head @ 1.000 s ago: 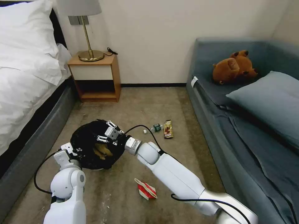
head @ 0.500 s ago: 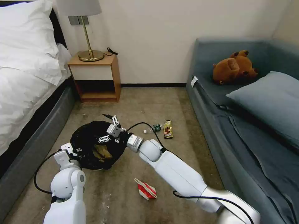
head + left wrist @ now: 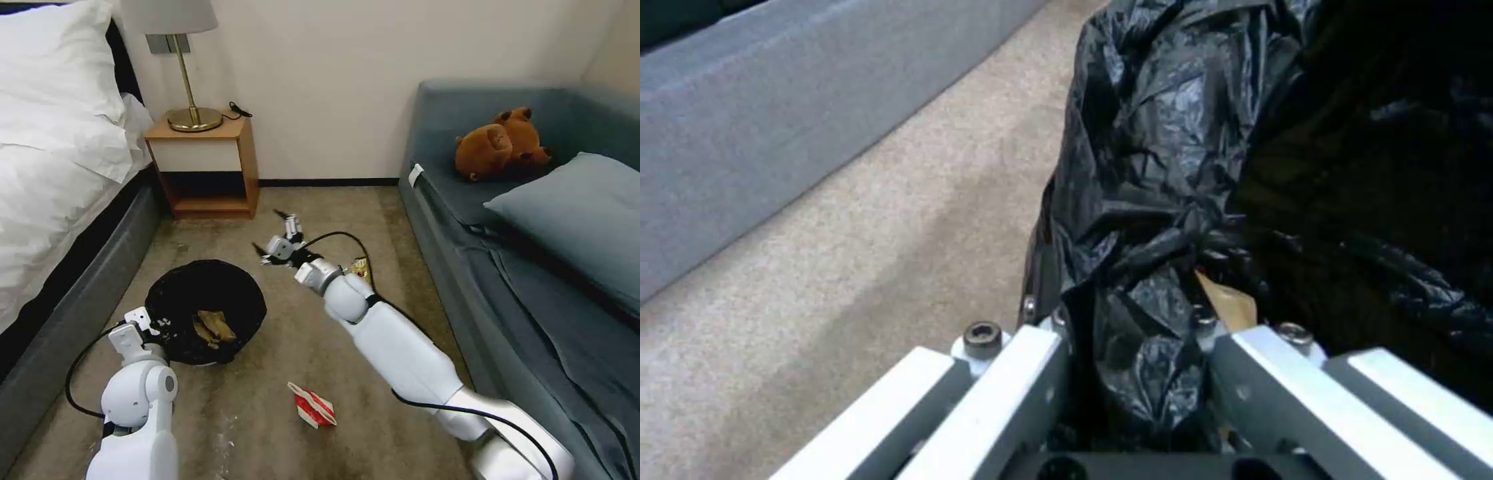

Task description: Pick up the trash bin, then pick up the garbage on the floor and place it into the trash bin.

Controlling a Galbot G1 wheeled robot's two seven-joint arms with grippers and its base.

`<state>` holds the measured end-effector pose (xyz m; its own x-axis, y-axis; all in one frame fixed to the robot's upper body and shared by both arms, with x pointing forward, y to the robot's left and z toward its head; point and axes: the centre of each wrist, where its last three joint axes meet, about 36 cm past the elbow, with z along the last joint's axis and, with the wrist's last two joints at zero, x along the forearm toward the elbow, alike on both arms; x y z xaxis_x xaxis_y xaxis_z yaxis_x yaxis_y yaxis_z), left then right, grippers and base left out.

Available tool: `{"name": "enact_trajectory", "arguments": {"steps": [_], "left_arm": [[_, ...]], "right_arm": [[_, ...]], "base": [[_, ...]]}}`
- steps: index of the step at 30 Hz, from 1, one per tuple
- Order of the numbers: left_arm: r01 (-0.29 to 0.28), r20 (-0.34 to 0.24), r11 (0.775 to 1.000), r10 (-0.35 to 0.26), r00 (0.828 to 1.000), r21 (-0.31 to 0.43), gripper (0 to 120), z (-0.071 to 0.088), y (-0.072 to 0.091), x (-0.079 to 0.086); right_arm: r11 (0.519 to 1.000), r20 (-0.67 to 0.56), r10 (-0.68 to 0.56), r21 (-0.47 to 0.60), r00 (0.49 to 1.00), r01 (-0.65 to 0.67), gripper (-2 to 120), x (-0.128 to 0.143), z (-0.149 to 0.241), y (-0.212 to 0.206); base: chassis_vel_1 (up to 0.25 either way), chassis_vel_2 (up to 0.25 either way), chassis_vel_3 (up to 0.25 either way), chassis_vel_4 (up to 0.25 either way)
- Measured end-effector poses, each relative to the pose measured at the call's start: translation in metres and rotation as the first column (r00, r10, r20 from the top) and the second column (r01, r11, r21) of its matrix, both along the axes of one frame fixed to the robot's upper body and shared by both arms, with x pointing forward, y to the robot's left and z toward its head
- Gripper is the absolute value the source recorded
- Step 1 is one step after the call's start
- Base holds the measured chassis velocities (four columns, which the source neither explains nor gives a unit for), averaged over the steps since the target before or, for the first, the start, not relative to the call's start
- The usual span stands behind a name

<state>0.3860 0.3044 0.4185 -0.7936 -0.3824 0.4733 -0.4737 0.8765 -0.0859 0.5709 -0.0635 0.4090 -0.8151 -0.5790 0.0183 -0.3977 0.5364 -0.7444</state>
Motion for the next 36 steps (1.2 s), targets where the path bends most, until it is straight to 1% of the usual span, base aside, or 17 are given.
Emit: {"name": "enact_trajectory", "arguments": {"steps": [5, 8, 9, 11, 12, 14, 17, 20, 23, 25, 26, 28, 29, 31, 32, 34, 36], "left_arm": [[-0.002, 0.000, 1.000, 0.002, 1.000, 0.004, 3, 0.000, 0.002, 0.000], [-0.002, -0.001, 1.000, 0.002, 1.000, 0.007, 3, 0.000, 0.002, 0.000], [-0.002, -0.001, 1.000, 0.002, 1.000, 0.007, 3, 0.000, 0.002, 0.000], [-0.003, -0.004, 1.000, 0.003, 1.000, 0.009, 3, 0.000, 0.002, -0.001], [-0.003, -0.004, 1.000, 0.003, 1.000, 0.009, 3, 0.000, 0.002, -0.001], [-0.004, -0.005, 1.000, 0.004, 1.000, 0.009, 3, -0.001, 0.002, -0.002], [-0.004, -0.005, 1.000, 0.004, 1.000, 0.009, 3, -0.001, 0.002, -0.002], [-0.003, -0.008, 1.000, 0.003, 1.000, 0.011, 3, -0.002, 0.002, -0.003], [-0.004, -0.009, 1.000, 0.004, 1.000, 0.012, 3, -0.002, 0.002, -0.003], [-0.004, -0.009, 1.000, 0.004, 1.000, 0.012, 3, -0.002, 0.002, -0.003], [-0.004, -0.009, 1.000, 0.004, 1.000, 0.012, 3, -0.002, 0.002, -0.003], [-0.003, -0.005, 1.000, 0.003, 1.000, 0.008, 3, -0.001, 0.001, -0.002], [-0.003, -0.005, 1.000, 0.003, 1.000, 0.008, 3, -0.001, 0.001, -0.002], [0.002, -0.001, 1.000, -0.002, 1.000, 0.004, 3, -0.001, -0.002, -0.002], [0.002, -0.001, 1.000, -0.002, 1.000, 0.004, 3, -0.001, -0.002, -0.002], [0.001, -0.002, 1.000, -0.001, 1.000, 0.004, 3, -0.001, -0.002, -0.002], [0.001, -0.002, 1.000, -0.001, 1.000, 0.004, 3, -0.001, -0.002, -0.003]], "right_arm": [[0.998, -0.052, 0.014, -0.067, 0.999, -0.018, 100, -0.004, -0.003, -0.017], [0.986, -0.116, 0.065, -0.146, 0.991, -0.081, 100, -0.005, -0.003, -0.034], [0.986, -0.116, 0.065, -0.146, 0.991, -0.081, 100, -0.005, -0.003, -0.034], [0.951, -0.192, 0.140, -0.247, 0.971, -0.186, 100, -0.003, 0.004, -0.056], [0.951, -0.192, 0.140, -0.247, 0.971, -0.186, 100, -0.003, 0.004, -0.056], [0.907, -0.276, 0.226, -0.289, 0.934, -0.305, 100, 0.000, 0.009, -0.072], [0.897, -0.311, 0.248, -0.284, 0.918, -0.339, 100, 0.000, 0.009, -0.078], [0.887, -0.417, 0.291, -0.220, 0.861, -0.406, 100, -0.001, 0.002, -0.093], [0.871, -0.446, 0.315, -0.215, 0.838, -0.442, 100, -0.001, -0.001, -0.099], [0.826, -0.502, 0.370, -0.207, 0.782, -0.524, 100, 0.001, -0.007, -0.110], [0.826, -0.502, 0.370, -0.207, 0.782, -0.524, 100, 0.001, -0.007, -0.110], [0.791, -0.560, 0.402, -0.186, 0.724, -0.583, 100, -0.003, -0.019, -0.116], [0.791, -0.560, 0.402, -0.186, 0.724, -0.583, 100, -0.003, -0.019, -0.116], [0.782, -0.615, 0.410, -0.143, 0.673, -0.607, 100, -0.009, -0.039, -0.121], [0.782, -0.615, 0.410, -0.143, 0.673, -0.607, 100, -0.009, -0.039, -0.121], [0.783, -0.656, 0.411, -0.103, 0.634, -0.614, 100, -0.013, -0.057, -0.125], [0.786, -0.675, 0.407, -0.084, 0.615, -0.613, 100, -0.015, -0.068, -0.128]], "base": [[0.000, 0.000, 0.000, 0.000], [0.000, 0.000, 0.000, 0.000], [0.000, 0.000, 0.000, 0.000], [0.000, 0.000, 0.000, 0.000], [0.000, 0.000, 0.000, 0.000], [0.000, 0.000, 0.000, 0.000], [0.000, 0.000, 0.000, 0.000], [0.000, 0.000, 0.000, 0.000], [0.000, 0.000, 0.000, 0.000], [0.000, 0.000, 0.000, 0.000], [0.000, 0.000, 0.000, 0.000], [0.000, 0.000, 0.000, 0.000], [0.000, 0.000, 0.000, 0.000], [0.000, 0.000, 0.000, 0.000], [0.000, 0.000, 0.000, 0.000], [0.000, 0.000, 0.000, 0.000], [0.000, 0.000, 0.000, 0.000]]}}
